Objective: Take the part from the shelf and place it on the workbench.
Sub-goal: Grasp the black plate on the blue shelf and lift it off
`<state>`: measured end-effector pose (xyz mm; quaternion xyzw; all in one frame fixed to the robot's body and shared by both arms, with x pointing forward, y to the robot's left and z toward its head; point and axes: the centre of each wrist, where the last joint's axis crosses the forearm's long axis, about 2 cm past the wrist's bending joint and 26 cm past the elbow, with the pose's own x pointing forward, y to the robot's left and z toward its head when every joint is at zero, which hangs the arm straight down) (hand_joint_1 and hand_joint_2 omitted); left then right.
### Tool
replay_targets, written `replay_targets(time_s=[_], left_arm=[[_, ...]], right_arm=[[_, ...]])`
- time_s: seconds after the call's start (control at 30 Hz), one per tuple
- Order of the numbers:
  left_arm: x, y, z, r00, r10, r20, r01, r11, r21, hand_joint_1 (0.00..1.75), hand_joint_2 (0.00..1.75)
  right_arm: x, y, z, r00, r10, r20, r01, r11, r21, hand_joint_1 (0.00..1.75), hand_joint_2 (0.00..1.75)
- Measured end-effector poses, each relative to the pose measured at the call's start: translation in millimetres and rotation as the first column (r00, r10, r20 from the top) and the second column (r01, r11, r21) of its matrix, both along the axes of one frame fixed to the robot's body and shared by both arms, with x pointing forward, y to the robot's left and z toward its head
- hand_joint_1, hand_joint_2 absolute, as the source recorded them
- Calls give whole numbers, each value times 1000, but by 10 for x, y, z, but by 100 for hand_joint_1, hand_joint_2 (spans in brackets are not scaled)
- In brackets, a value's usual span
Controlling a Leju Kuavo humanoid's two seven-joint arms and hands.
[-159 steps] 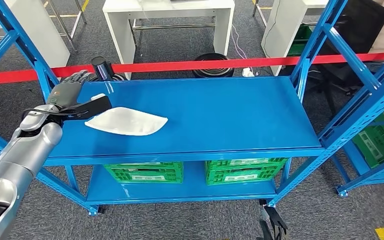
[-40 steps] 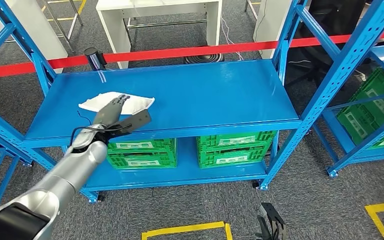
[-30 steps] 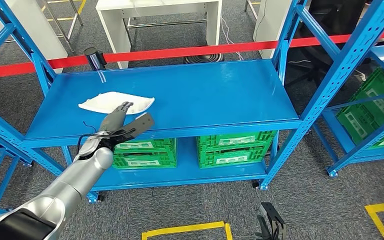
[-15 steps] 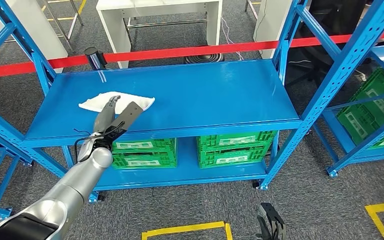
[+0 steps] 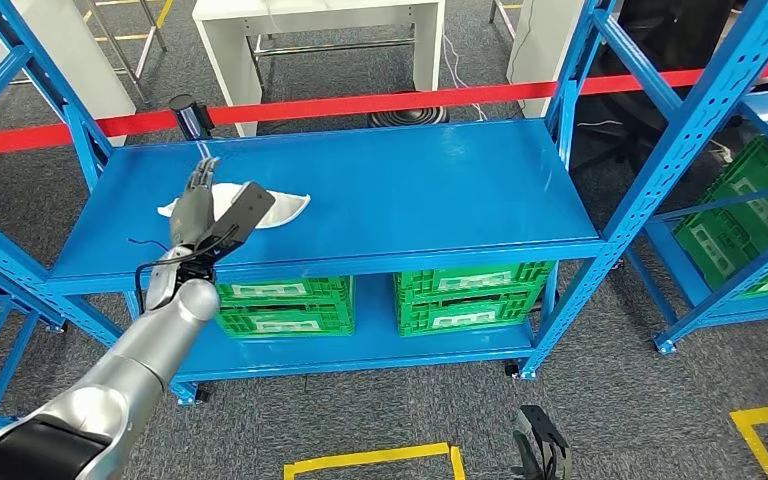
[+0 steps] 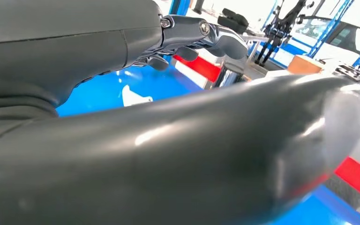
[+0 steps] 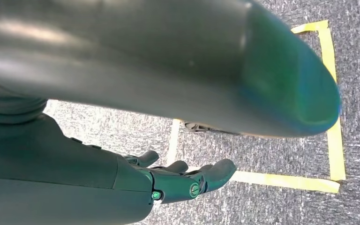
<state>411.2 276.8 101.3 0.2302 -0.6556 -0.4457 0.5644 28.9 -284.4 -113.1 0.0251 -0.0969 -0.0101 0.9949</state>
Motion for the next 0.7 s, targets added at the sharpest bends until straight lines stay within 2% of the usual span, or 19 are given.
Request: replay_targets(time_s=[0.7], left_arm=[[53,112,67,1000,6,-1,-6,1000,30,0,0]], right_arm=[[19,-17,1,1000,10,0,-10,1000,-1,0,0]])
